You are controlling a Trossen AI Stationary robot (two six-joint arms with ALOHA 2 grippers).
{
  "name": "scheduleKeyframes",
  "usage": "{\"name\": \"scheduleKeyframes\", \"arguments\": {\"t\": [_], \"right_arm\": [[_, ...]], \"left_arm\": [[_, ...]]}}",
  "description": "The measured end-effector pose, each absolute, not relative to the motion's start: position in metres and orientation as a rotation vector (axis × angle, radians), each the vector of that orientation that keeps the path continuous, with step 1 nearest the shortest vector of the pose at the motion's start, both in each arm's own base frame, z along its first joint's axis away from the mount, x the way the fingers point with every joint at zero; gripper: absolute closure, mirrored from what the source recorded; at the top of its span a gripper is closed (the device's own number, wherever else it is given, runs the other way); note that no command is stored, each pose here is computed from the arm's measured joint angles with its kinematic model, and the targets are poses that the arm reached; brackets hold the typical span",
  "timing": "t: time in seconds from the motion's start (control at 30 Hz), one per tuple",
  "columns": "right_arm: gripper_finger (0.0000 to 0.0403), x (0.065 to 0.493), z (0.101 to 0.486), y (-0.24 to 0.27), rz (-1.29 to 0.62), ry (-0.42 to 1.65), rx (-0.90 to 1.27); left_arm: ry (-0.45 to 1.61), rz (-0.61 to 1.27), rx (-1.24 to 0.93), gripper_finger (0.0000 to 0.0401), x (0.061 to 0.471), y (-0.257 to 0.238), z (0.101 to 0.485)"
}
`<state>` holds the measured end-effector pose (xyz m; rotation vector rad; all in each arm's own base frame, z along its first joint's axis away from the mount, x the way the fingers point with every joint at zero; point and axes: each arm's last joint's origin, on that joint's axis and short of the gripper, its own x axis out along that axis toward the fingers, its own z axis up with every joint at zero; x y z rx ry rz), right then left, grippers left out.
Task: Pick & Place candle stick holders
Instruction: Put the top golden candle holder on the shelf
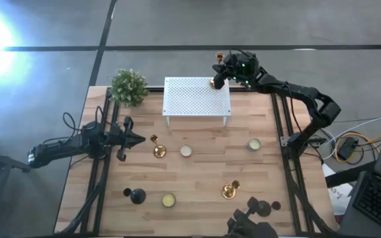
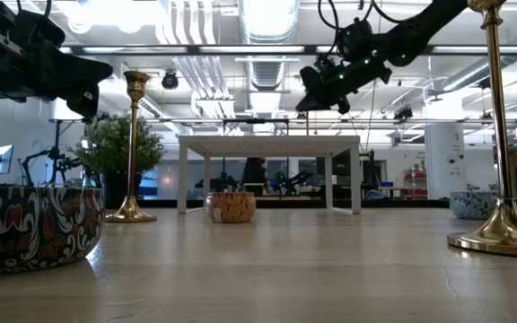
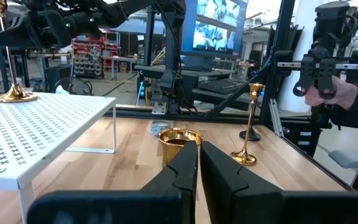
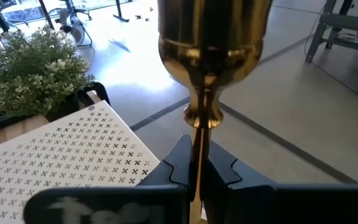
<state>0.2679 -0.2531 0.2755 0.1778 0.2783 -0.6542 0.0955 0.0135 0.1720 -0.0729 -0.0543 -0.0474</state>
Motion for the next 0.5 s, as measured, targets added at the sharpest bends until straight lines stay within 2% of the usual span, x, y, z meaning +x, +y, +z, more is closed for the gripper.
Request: {"name": "scheduleKeyframes", "arguments": {"t": [0.5], "right_arm": [[0.0394, 0.256, 0.284, -0.242, -0.662, 0.332, 0.203]], "left_arm": [[-0.054, -0.047, -0.073, 0.0378, 0.096, 0.014, 0.172]]}}
